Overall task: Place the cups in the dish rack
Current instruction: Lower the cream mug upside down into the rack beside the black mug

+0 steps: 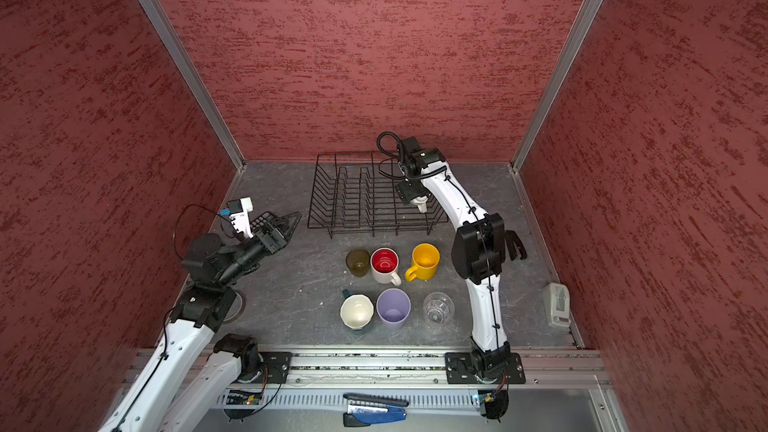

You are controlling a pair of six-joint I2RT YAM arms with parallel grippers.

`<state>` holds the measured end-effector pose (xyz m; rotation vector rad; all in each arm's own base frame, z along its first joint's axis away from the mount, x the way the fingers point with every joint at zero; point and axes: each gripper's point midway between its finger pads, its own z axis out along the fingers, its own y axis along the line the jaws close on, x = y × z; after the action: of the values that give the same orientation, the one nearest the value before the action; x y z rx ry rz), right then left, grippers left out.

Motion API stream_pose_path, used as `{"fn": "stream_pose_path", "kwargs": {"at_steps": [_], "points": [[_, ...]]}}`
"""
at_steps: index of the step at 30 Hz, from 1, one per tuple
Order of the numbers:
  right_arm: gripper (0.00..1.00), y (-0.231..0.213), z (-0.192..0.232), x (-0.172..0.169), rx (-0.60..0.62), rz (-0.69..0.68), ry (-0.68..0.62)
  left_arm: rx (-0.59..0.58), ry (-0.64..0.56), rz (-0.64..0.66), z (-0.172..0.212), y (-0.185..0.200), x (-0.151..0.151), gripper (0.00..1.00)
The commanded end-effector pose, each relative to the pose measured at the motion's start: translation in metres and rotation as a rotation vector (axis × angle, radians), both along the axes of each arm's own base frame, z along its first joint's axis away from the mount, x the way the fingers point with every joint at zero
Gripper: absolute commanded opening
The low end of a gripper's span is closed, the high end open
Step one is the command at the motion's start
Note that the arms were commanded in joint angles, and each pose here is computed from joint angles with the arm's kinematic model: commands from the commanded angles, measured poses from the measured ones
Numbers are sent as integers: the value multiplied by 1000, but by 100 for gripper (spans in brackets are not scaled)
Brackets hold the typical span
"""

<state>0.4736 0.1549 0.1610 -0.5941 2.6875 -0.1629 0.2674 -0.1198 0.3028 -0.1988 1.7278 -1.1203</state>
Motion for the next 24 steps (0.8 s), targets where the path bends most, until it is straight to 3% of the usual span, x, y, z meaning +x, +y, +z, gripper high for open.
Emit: {"fn": "stream_pose_path", "kwargs": {"at_steps": [1, 12, 16, 24], "points": [[15, -6, 11, 12, -37, 6, -49, -2, 5, -1, -2, 1, -1, 100], [20, -5, -23, 9, -66, 33, 38, -18, 26, 1, -9, 1, 3, 100], [27, -6, -34, 8, -79, 35, 65, -22, 35, -3, -12, 1, 4, 100], [52, -2, -49, 7, -68, 43, 104, -30, 48, -3, -16, 0, 5, 100]]}}
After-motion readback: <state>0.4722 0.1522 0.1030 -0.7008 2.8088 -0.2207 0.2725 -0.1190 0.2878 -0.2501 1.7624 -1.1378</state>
